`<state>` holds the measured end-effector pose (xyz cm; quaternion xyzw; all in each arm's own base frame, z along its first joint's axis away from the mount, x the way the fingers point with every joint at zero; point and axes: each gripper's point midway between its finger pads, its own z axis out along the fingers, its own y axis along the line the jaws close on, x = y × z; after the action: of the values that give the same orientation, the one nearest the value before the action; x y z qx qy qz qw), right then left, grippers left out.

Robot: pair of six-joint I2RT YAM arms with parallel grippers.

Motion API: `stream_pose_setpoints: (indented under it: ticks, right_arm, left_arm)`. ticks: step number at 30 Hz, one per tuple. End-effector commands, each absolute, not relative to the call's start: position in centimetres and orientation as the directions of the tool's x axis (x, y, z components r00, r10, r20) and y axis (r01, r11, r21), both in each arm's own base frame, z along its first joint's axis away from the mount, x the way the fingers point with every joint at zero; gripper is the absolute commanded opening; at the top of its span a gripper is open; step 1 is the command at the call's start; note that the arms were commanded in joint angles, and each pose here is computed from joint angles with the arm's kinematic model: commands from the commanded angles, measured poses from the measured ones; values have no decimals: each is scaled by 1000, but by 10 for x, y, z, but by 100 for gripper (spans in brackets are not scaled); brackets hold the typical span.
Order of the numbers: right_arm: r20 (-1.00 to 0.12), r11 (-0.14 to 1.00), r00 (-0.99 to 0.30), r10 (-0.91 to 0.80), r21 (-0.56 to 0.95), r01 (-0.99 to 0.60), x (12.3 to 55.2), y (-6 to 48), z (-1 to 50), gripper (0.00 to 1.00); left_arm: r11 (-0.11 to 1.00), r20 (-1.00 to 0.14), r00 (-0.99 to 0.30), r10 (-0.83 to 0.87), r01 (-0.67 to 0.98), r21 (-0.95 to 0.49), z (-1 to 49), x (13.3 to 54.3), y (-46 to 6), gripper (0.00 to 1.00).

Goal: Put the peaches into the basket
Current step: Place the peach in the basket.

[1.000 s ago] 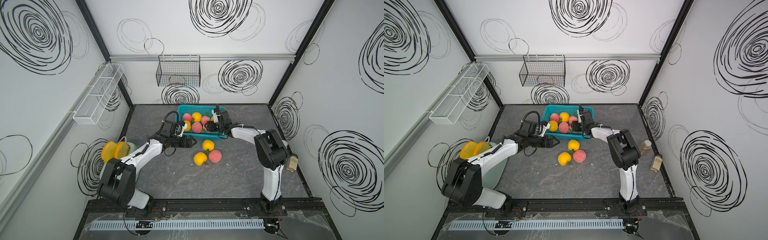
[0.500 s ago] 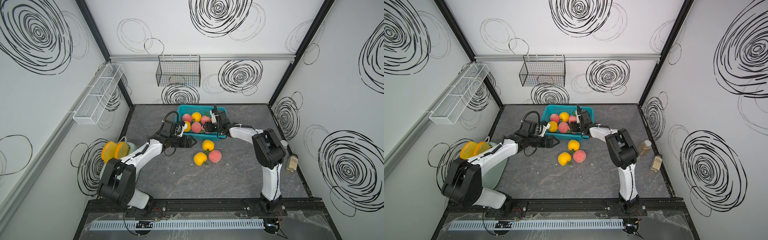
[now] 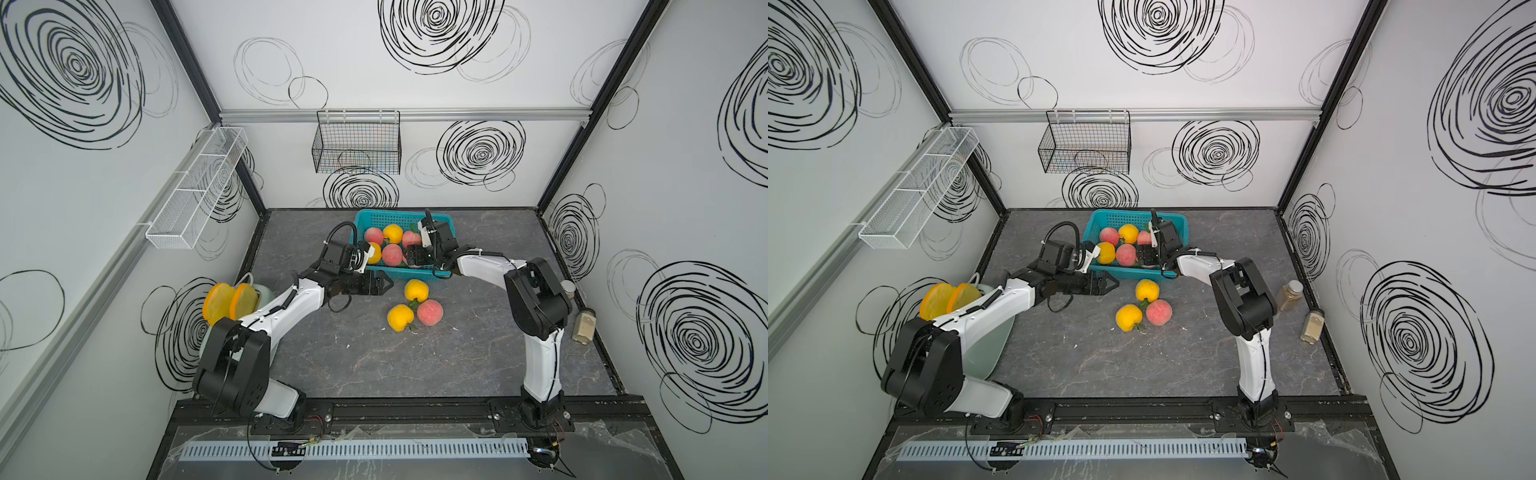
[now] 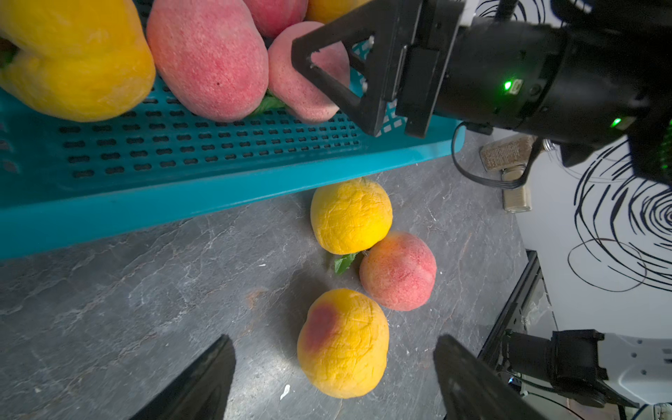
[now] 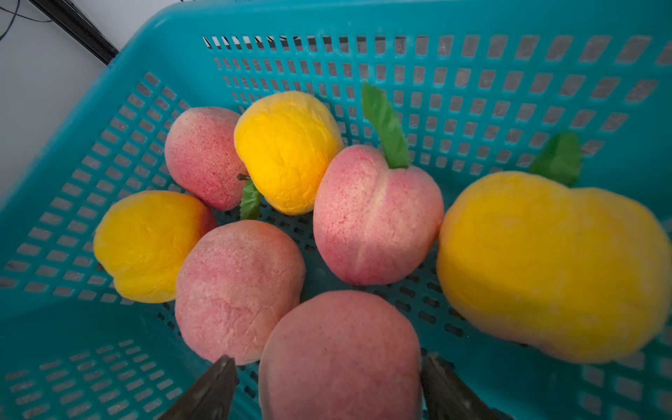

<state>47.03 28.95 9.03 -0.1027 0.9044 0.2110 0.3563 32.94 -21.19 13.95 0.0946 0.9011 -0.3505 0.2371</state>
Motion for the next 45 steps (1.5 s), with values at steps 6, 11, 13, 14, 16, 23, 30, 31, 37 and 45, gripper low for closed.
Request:
stream_pose_setpoints:
  ticks: [6, 11, 13, 14, 16, 23, 30, 31, 37, 45]
  right_arm:
    - [-752, 880, -659, -21, 299, -370, 472, 291, 140, 84]
    - [-761, 874, -649, -16, 304, -378, 470, 292, 147, 84]
    - [-762, 873, -647, -13, 307, -380, 469, 292, 149, 84]
    - [-764, 872, -645, -12, 308, -380, 469, 291, 150, 84]
    - [-766, 872, -642, -10, 307, -380, 468, 291, 153, 84]
    - [-783, 848, -621, -16, 319, -424, 458, 295, 171, 84]
    - [-814, 836, -580, -32, 297, -462, 428, 286, 196, 84]
    - [-822, 833, -568, -26, 296, -467, 423, 283, 202, 84]
    - [-870, 853, -493, -10, 250, -458, 395, 255, 227, 84]
    - [-912, 941, -409, -21, 121, -317, 363, 186, 200, 86]
  left_arm:
    - [724, -538, -843, -5, 368, -583, 156, 335, -211, 89]
    - [725, -539, -843, -4, 368, -582, 156, 335, -211, 89]
    - [725, -538, -843, -5, 368, -583, 156, 335, -211, 89]
    - [725, -538, -843, -4, 368, -582, 156, 334, -211, 89]
    - [724, -538, -843, -5, 368, -583, 157, 335, -211, 89]
    - [724, -540, -841, -4, 370, -582, 157, 334, -211, 89]
    - [727, -535, -845, -1, 367, -580, 154, 334, -211, 89]
    - [732, -533, -846, -2, 362, -577, 152, 335, -210, 89]
    - [731, -526, -850, -6, 356, -583, 149, 337, -210, 89]
    - [751, -520, -851, 70, 388, -535, 135, 327, -224, 89]
